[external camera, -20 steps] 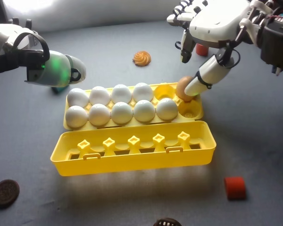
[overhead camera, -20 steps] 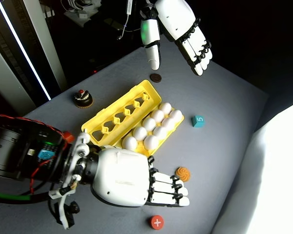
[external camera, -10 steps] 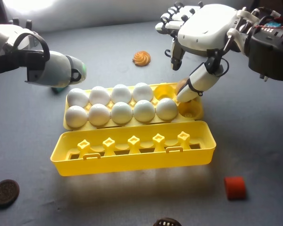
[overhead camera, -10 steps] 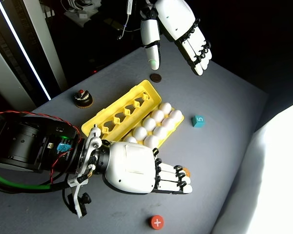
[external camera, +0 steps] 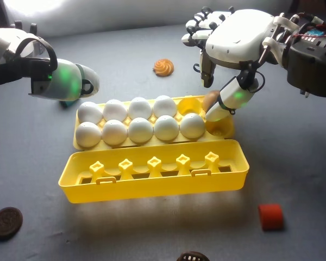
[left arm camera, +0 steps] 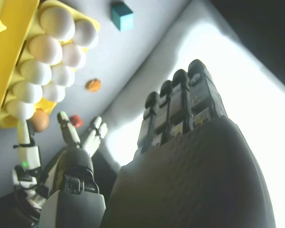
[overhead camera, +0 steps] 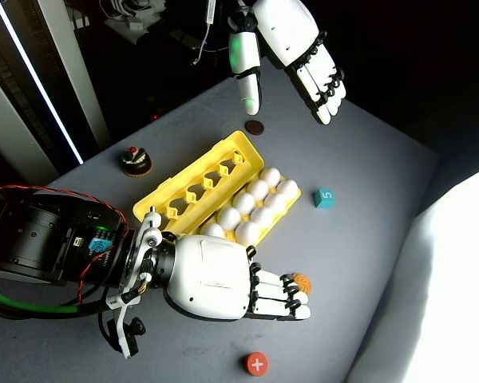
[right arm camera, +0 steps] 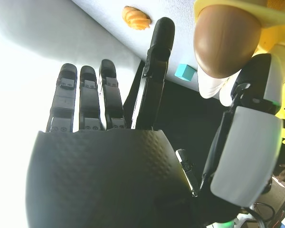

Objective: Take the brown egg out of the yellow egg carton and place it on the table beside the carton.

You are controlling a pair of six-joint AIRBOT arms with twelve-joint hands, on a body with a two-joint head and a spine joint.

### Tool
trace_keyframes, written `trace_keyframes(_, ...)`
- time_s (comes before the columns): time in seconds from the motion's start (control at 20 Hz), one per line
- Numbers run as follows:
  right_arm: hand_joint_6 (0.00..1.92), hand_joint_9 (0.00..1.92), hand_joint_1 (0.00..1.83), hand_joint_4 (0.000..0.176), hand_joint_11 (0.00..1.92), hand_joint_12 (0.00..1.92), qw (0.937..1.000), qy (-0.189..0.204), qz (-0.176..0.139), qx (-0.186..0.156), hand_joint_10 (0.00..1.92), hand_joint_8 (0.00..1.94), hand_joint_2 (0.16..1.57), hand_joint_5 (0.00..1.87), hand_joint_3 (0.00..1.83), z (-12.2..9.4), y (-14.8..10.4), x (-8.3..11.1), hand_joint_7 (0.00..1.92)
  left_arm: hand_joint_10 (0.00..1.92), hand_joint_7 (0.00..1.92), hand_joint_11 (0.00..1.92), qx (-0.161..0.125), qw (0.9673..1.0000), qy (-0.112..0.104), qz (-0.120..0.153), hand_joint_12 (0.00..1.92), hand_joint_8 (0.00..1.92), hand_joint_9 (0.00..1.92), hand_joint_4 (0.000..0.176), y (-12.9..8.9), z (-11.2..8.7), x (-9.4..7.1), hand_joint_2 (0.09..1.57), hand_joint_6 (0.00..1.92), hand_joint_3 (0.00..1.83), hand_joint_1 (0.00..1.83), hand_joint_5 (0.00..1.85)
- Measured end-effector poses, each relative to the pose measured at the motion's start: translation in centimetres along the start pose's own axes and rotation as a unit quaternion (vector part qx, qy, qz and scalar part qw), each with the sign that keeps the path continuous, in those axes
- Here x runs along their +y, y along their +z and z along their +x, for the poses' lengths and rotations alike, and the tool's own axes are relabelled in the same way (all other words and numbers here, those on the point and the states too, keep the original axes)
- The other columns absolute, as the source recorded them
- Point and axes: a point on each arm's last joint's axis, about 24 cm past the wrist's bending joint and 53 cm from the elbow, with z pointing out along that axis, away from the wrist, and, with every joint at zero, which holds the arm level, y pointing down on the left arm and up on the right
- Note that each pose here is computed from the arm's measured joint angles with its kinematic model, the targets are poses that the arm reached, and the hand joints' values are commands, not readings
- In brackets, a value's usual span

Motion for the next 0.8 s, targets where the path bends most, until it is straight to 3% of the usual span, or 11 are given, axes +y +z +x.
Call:
trace_keyframes(0.1, 0.01, 0.0, 0.64, 0.176, 0.0, 0.0, 1.0, 0.0, 0.0, 0.0, 0.0, 0.01, 0.76, 1.07, 0.01, -0.02, 0.0, -0.03, 0.15, 0.0, 0.01, 0.0, 0.0, 1.0, 0.0, 0.0, 0.0, 0.0, 0.0, 0.0, 0.0, 0.0, -0.01, 1.18, 0.01, 0.0, 0.0, 0.03)
trace_keyframes(0.15, 0.02, 0.0, 0.7, 0.141, 0.0, 0.0, 1.0, 0.0, 0.0, 0.0, 0.0, 0.01, 0.75, 1.11, 0.0, -0.01, 0.0, -0.04, 0.19, 0.0, 0.01, 0.0, 0.0, 1.0, 0.0, 0.0, 0.0, 0.0, 0.0, 0.0, 0.0, 0.0, -0.01, 1.18, 0.0, 0.0, 0.0, 0.02)
trace_keyframes(0.25, 0.02, 0.0, 0.71, 0.147, 0.0, 0.0, 1.0, 0.0, 0.0, 0.0, 0.0, 0.01, 0.74, 1.13, 0.0, -0.01, 0.0, -0.03, 0.18, 0.0, 0.02, 0.0, 0.0, 1.0, 0.0, 0.0, 0.0, 0.0, 0.0, 0.0, 0.0, 0.0, -0.01, 1.17, 0.0, 0.0, 0.0, 0.02)
trace_keyframes(0.3, 0.01, 0.0, 0.7, 0.17, 0.0, 0.0, 1.0, -0.001, 0.0, 0.0, 0.0, 0.01, 0.75, 1.12, 0.0, -0.01, 0.0, 0.0, 0.19, 0.0, 0.0, 0.0, 0.0, 1.0, 0.0, 0.0, 0.0, 0.0, 0.0, 0.0, 0.0, 0.0, -0.01, 1.17, 0.0, 0.0, 0.0, 0.02)
trace_keyframes(0.4, 0.01, 0.0, 0.76, 0.148, 0.0, 0.0, 1.0, -0.002, -0.001, 0.0, 0.0, 0.01, 0.77, 1.13, 0.01, 0.0, 0.0, 0.01, 0.22, 0.0, 0.0, 0.0, 0.0, 1.0, 0.0, 0.0, 0.0, 0.0, 0.0, 0.0, 0.0, 0.0, -0.01, 1.17, 0.01, 0.0, 0.0, 0.01)
trace_keyframes(0.45, 0.0, 0.0, 0.73, 0.17, 0.0, 0.0, 1.0, -0.002, -0.001, 0.0, 0.0, 0.01, 0.79, 1.11, 0.02, -0.01, 0.0, 0.02, 0.21, 0.0, 0.01, 0.0, 0.0, 1.0, 0.0, 0.0, 0.0, 0.0, 0.0, 0.0, 0.0, 0.0, -0.01, 1.17, 0.01, 0.0, 0.0, 0.02)
trace_keyframes(0.5, 0.0, 0.0, 0.77, 0.131, 0.0, 0.0, 1.0, -0.004, -0.001, 0.0, 0.0, 0.0, 0.81, 1.1, 0.02, -0.01, 0.0, 0.04, 0.19, 0.0, 0.01, 0.0, 0.0, 1.0, 0.0, 0.0, 0.0, 0.0, 0.0, 0.0, 0.0, 0.0, -0.01, 1.18, 0.01, 0.0, 0.0, 0.02)
trace_keyframes(0.55, 0.0, 0.0, 0.77, 0.123, 0.0, 0.0, 1.0, -0.004, -0.001, 0.0, 0.0, 0.0, 0.81, 1.1, 0.02, -0.01, 0.0, 0.04, 0.18, 0.0, 0.01, 0.0, 0.0, 1.0, 0.0, 0.0, 0.0, 0.0, 0.0, 0.0, 0.0, 0.0, -0.01, 1.18, 0.01, 0.0, 0.0, 0.02)
trace_keyframes(0.65, 0.02, 0.0, 0.84, 0.13, 0.0, 0.0, 1.0, -0.004, -0.001, 0.0, 0.0, 0.01, 0.81, 1.14, 0.01, -0.04, -0.01, 0.02, 0.22, 0.0, 0.02, 0.0, 0.0, 1.0, 0.0, 0.0, 0.0, 0.01, 0.01, 0.0, 0.0, 0.0, 0.0, 1.18, 0.01, 0.0, 0.0, 0.03)
trace_keyframes(0.75, 0.12, 0.0, 1.07, 0.171, 0.0, 0.0, 1.0, -0.006, -0.001, 0.0, 0.0, 0.0, 0.93, 1.38, 0.01, -0.04, -0.03, 0.01, 0.23, 0.0, 0.03, 0.0, 0.0, 1.0, 0.0, 0.0, 0.0, 0.01, 0.01, 0.0, 0.0, 0.0, -0.01, 1.18, 0.01, 0.0, 0.0, 0.04)
trace_keyframes(0.8, 0.12, 0.0, 1.11, 0.175, 0.0, 0.0, 1.0, -0.006, -0.001, -0.001, 0.0, 0.0, 0.94, 1.44, 0.0, -0.1, -0.05, -0.05, 0.25, 0.0, 0.03, 0.0, 0.0, 1.0, 0.0, 0.0, 0.0, 0.01, 0.01, 0.0, 0.0, 0.0, -0.01, 1.18, 0.01, 0.0, 0.0, 0.04)
